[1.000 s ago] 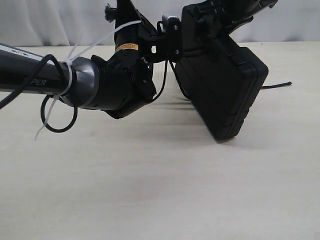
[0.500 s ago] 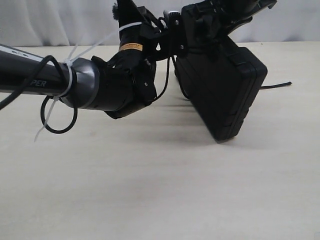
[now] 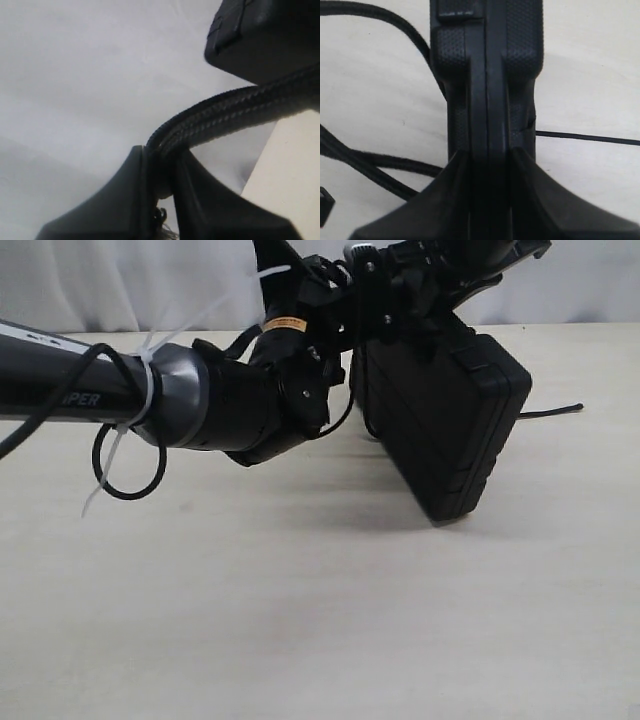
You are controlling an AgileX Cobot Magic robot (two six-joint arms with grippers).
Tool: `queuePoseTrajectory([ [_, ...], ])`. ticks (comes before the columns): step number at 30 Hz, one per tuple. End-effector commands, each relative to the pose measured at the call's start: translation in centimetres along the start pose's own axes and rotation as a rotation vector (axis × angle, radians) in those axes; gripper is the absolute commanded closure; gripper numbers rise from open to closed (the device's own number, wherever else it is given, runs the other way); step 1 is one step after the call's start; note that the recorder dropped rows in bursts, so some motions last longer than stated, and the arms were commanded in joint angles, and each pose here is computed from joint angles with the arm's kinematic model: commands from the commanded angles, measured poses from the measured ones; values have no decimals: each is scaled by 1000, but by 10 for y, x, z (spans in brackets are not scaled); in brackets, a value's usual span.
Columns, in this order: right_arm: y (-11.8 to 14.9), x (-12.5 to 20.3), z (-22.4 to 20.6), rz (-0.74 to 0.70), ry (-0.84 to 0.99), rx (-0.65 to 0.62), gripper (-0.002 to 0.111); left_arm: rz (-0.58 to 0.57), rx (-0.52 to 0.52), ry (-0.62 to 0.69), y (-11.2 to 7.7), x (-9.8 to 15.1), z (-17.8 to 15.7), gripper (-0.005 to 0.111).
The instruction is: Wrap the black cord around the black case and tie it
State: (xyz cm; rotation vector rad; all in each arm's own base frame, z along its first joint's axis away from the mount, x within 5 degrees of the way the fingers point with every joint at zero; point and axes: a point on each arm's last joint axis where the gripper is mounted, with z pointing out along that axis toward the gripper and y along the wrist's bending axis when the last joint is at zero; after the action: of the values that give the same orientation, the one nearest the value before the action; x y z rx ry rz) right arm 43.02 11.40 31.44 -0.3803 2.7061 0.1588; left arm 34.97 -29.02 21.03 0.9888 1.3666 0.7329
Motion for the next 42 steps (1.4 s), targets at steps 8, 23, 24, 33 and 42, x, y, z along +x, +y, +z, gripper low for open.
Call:
queuePoseTrajectory([
  [8, 3, 0, -1, 3, -6, -29, 104, -70, 188, -35, -20, -16, -10, 107],
  [23, 3, 0, -1, 3, -6, -33, 104, -199, 444, -195, -29, -52, -17, 107],
  [24, 3, 0, -1, 0, -6, -33, 104, -199, 445, -195, -29, -52, -17, 107],
  [33, 2, 6, 7, -11, 31, -19, 104, -194, 385, -67, -25, -40, -13, 46],
  [42, 2, 6, 7, -11, 31, -19, 104, -126, 369, 74, -24, -27, -13, 46],
])
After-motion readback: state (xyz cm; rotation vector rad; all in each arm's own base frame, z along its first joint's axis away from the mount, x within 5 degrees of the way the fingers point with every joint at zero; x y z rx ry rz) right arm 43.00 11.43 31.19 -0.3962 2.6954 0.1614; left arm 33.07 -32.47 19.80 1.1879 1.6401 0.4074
